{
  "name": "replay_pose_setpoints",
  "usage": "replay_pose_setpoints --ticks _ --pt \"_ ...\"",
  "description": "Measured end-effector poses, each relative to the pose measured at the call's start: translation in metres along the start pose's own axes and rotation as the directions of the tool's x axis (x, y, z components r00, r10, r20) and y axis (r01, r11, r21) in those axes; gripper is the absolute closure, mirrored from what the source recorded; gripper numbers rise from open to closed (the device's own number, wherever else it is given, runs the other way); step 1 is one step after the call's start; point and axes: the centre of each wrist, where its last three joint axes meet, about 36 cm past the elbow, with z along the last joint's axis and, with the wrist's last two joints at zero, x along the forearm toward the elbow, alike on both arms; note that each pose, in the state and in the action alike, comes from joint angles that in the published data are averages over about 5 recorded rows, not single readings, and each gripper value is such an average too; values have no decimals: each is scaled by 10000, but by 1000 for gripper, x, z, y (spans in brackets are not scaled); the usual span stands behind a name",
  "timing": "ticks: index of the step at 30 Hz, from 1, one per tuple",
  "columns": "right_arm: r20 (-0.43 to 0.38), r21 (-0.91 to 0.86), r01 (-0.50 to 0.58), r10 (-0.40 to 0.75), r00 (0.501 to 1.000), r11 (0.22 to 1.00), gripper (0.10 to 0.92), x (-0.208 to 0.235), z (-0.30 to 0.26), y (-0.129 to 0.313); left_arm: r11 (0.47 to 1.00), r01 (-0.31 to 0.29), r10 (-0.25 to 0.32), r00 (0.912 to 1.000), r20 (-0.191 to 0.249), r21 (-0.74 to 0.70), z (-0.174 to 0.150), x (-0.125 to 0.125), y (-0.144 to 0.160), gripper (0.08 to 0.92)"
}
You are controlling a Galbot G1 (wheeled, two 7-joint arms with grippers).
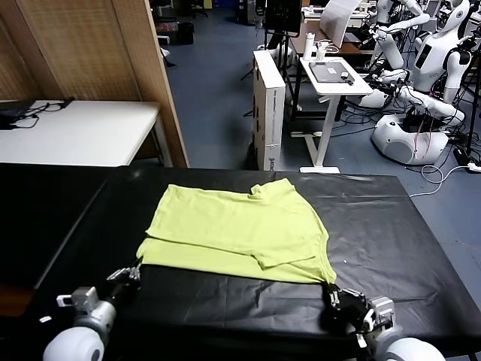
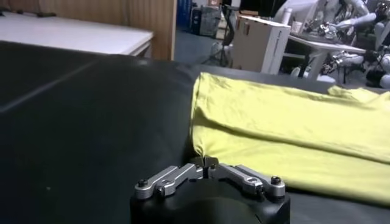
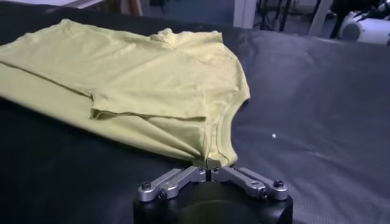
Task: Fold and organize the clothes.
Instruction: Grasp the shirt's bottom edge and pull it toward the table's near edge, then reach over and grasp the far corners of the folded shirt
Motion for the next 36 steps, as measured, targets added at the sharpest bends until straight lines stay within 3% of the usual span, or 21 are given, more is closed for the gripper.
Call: replay_pose_setpoints --ticks 6,8,13,16,18,21,24,27,36 --pt "-123 43 1 0 9999 10000 865 4 4 4 9998 115 -119 9993 -345 -135 5 27 -1 845" --pt "-195 128 21 -19 9998 9999 798 7 3 5 9997 203 -210 9986 -478 -155 6 33 -1 845" --pt "-484 331 65 -49 9988 9994 525 15 1 11 9990 435 -447 9944 -962 -139 2 45 -1 821" --pt "-498 302 96 -81 9987 9995 335 21 -1 13 9980 606 -622 9921 -1091 -186 -1 50 -2 691" --pt "-458 243 140 -129 9989 9996 222 25 -3 14 9972 716 -737 9907 -1147 -223 -4 54 -3 558" --pt "-283 125 233 -229 9993 9997 133 31 -10 12 9963 830 -852 9889 -1217 -228 -7 59 -2 369" --pt "103 90 248 -249 9996 9997 118 33 -20 7 9960 895 -897 9885 -1220 -72 -12 62 0 199" --pt "542 93 257 -262 9982 9996 116 27 -28 -1 9953 954 -928 9898 -1082 187 -20 64 4 110" --pt "1088 -116 -40 53 9941 9999 115 -28 -62 -43 9935 983 -954 9941 -515 566 -43 35 13 93"
